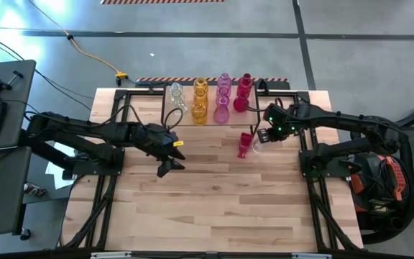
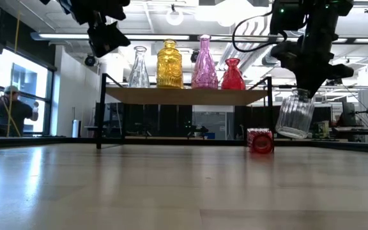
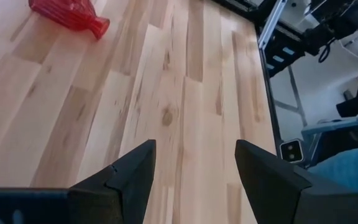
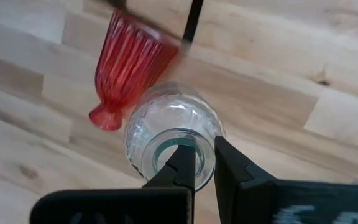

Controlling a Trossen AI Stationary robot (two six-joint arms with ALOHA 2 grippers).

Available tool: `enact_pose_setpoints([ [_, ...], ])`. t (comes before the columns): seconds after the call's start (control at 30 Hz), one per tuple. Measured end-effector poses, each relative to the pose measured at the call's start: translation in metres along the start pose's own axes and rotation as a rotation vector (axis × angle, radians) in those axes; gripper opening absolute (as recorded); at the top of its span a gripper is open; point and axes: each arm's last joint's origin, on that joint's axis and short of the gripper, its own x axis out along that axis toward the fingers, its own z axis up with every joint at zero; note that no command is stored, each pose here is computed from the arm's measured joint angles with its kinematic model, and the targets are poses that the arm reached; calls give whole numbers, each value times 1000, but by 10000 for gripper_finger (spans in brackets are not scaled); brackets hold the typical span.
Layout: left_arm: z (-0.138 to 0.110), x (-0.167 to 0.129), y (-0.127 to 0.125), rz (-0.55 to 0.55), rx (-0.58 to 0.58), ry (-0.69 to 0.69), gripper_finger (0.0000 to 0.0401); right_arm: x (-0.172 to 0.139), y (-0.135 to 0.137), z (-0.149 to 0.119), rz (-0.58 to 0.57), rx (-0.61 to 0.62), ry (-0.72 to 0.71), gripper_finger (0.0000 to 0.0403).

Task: Sort vases onto shelf
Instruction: Put the transparent vase aligned with the other transparent vases on the shelf

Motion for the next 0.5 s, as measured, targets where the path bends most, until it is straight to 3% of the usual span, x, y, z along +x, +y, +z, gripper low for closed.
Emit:
enact_pose_setpoints([
  [0.23,4,0,-2,-18,19,-42,214,-2,11,-16,20,-32,49,4],
  [0.5,10,-1,-4,-41,87,-100,213,-39,47,-30,153,-64,-13,5],
])
